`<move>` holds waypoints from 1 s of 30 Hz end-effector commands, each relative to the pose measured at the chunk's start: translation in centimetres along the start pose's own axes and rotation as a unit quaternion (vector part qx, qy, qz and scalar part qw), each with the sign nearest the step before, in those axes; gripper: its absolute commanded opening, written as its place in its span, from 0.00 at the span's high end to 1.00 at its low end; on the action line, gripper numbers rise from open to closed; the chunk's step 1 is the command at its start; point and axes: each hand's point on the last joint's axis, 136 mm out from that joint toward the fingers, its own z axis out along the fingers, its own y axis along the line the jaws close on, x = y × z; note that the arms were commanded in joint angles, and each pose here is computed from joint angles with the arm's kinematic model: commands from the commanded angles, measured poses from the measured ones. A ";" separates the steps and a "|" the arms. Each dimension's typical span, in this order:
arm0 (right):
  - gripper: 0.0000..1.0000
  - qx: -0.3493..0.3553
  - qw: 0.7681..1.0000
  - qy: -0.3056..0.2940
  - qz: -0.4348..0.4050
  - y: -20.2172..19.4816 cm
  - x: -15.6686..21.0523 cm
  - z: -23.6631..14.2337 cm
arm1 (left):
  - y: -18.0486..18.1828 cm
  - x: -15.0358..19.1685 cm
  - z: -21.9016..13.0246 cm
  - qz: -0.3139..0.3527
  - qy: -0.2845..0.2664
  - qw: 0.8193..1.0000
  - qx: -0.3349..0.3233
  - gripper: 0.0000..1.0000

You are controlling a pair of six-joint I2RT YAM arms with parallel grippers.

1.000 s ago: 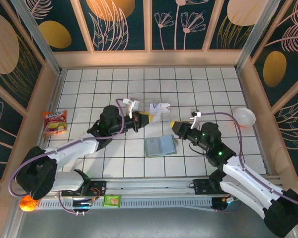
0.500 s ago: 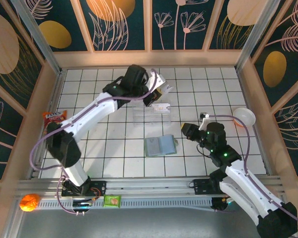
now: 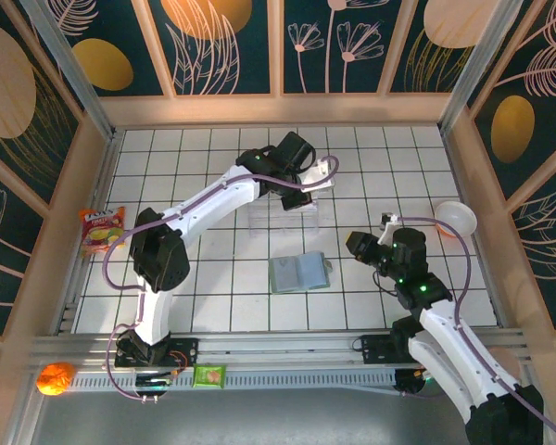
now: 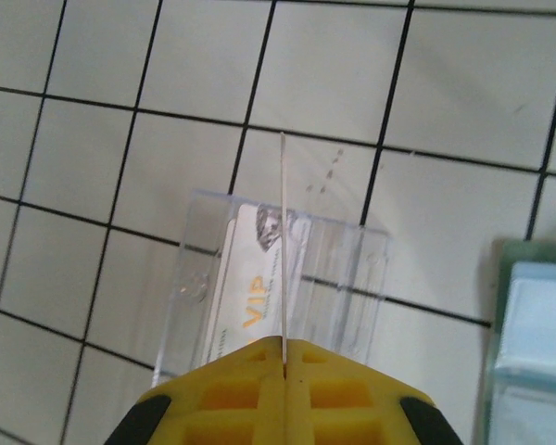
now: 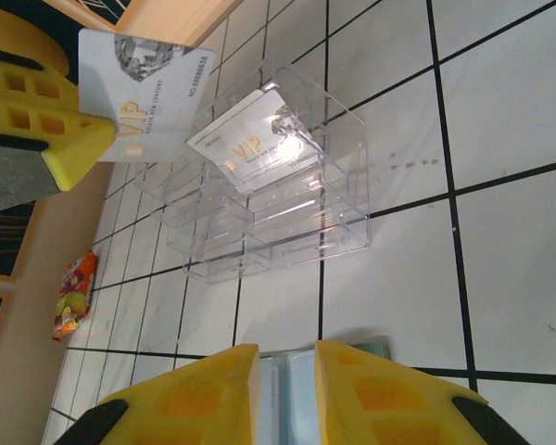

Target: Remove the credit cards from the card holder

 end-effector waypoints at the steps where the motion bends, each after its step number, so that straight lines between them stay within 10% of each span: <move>1: 0.77 -0.003 1.000 0.011 -0.004 -0.5 0.6 0.3 | 1.6 1.1 -3.2 0.042 0.017 0.998 -0.045 1.00; 6: 0.77 -0.004 1.000 0.016 0.005 -0.9 0.8 0.8 | 1.4 -3.1 -5.2 0.084 -0.061 0.994 -0.021 1.00; 30: 0.77 0.024 0.999 0.011 0.033 -2.4 0.6 1.2 | 1.1 3.1 2.4 0.115 0.027 0.993 0.006 1.00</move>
